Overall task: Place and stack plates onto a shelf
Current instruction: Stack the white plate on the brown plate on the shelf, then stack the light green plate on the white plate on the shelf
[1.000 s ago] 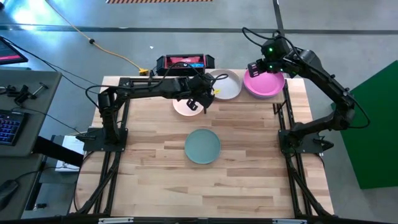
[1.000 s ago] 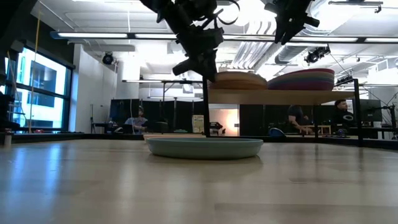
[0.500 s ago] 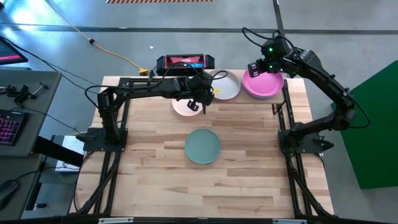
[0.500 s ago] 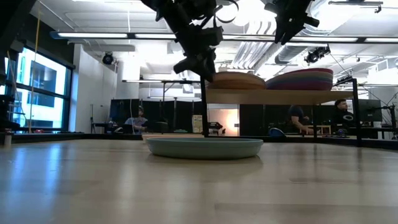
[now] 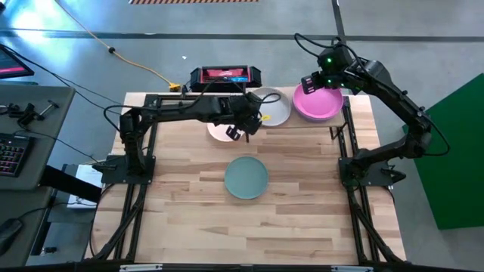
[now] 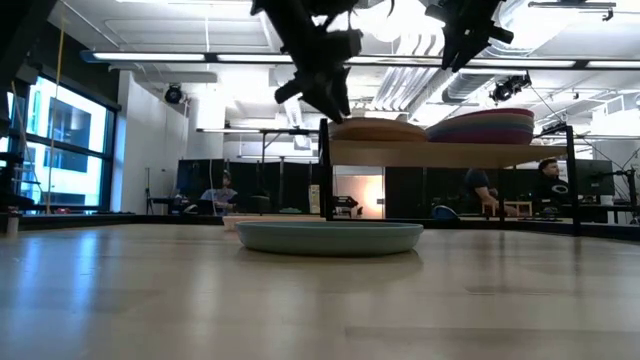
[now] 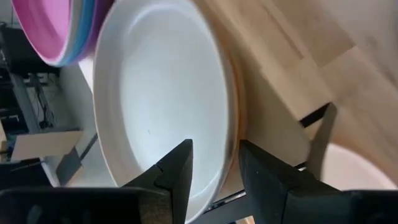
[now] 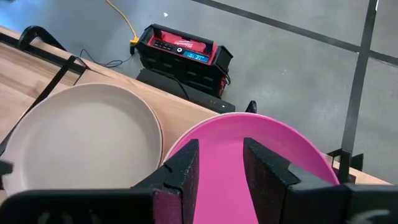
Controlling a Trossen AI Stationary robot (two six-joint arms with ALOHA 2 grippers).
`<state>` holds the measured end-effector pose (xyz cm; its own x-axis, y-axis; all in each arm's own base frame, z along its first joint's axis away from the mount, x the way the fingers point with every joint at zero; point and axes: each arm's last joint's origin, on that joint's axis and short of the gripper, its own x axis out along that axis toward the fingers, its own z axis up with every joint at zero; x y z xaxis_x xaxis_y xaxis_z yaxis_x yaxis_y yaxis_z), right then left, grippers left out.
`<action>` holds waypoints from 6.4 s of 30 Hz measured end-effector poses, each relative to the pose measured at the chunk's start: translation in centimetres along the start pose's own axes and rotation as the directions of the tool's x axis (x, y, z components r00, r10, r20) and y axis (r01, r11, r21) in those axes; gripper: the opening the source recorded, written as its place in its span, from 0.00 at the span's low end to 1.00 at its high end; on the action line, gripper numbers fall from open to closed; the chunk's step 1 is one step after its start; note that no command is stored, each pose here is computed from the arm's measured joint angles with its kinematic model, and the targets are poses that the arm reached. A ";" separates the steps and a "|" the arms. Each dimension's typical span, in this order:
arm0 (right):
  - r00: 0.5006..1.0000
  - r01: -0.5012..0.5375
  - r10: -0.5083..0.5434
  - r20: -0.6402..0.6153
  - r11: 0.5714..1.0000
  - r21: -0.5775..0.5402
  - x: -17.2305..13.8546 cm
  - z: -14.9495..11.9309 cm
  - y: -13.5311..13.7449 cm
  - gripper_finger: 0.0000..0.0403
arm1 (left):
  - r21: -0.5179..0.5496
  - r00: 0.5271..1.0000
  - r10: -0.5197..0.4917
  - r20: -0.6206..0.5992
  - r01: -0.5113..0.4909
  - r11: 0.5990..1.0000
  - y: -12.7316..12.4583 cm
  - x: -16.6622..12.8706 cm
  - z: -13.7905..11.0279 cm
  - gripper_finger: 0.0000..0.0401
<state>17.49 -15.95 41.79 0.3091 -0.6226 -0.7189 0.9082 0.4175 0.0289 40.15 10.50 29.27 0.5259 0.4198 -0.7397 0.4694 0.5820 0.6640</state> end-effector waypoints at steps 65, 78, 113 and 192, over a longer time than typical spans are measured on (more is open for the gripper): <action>0.604 -0.797 0.604 -0.520 0.469 -0.381 10.1 -4.6 15.7 0.26 | -0.832 0.808 -0.522 -0.274 0.074 0.550 -5.9 -4.6 -7.8 0.30; 0.656 -0.751 0.554 -0.512 0.542 -0.376 12.4 -4.2 15.1 0.26 | -0.864 0.762 -0.565 -0.316 0.014 0.503 -5.1 -4.9 -11.0 0.30; 0.662 -0.744 0.579 -0.476 0.586 -0.321 9.1 -3.5 13.7 0.26 | -0.882 0.774 -0.560 -0.296 0.004 0.472 -4.7 -6.7 -12.0 0.30; 0.820 -0.232 0.245 -0.518 0.968 0.091 11.8 -26.7 20.3 0.26 | -0.920 0.950 -0.259 -0.173 -0.062 0.386 -9.1 -22.3 -9.4 0.30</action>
<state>32.06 2.86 15.38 0.3295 -0.0651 -0.9419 0.8335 0.4886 0.2578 17.46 2.35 38.69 0.2559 0.3687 -0.8936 -0.5040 0.8397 0.2021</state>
